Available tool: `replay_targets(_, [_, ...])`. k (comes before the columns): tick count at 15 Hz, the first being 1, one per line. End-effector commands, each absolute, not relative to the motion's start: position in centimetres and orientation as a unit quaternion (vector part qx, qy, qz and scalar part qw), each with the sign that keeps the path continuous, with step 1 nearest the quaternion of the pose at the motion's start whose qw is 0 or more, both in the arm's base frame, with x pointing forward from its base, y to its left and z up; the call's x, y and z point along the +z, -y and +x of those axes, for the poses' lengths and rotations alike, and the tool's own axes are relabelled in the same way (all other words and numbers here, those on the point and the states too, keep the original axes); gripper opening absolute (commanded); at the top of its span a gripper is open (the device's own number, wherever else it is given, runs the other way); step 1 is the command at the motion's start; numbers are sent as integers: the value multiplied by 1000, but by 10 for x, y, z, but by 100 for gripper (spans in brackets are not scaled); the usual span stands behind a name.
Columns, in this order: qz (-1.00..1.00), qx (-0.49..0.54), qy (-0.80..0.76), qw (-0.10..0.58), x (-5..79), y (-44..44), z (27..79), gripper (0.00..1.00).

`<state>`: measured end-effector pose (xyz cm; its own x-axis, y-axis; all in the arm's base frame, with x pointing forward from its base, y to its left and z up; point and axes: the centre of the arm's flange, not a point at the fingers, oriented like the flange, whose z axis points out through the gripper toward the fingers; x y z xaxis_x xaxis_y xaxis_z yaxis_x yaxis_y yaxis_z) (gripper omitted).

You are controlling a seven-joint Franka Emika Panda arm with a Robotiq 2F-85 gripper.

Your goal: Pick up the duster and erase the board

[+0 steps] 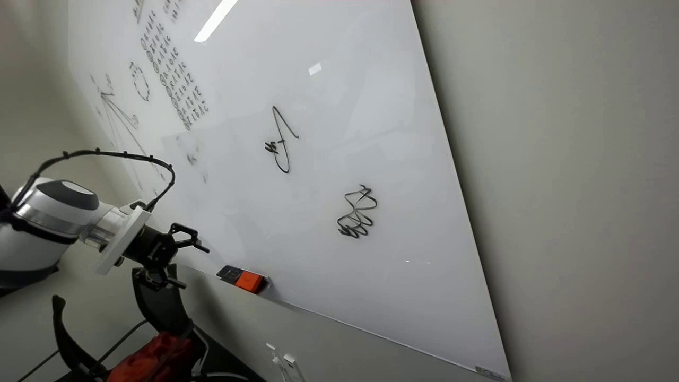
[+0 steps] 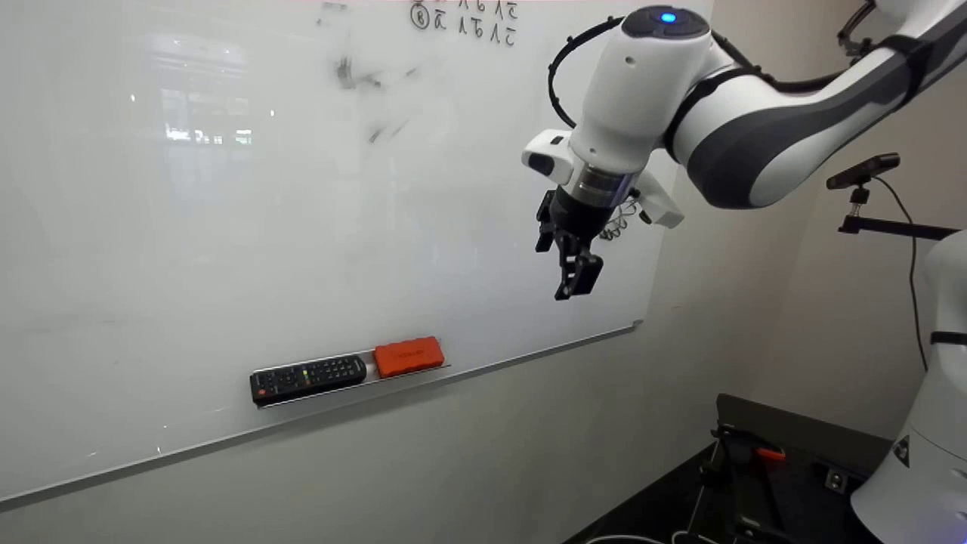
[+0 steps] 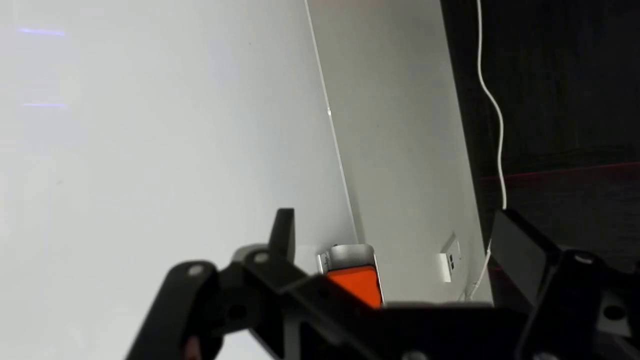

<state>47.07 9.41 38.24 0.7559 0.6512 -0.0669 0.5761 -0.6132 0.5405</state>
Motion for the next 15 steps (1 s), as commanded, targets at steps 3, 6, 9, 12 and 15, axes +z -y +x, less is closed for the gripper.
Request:
replay_targets(3, [886, 84, -340, 305, 307, -105, 512, 100])
replay_targets(6, [863, 92, -370, 330, 279, -116, 514, 100])
replay_targets(9, [838, 118, -395, 358, 257, -128, 513, 100])
replay_targets(12, [840, 112, -391, 359, 260, -129, 505, 100])
replay_targets(15, [839, 116, -391, 361, 258, -132, 507, 100])
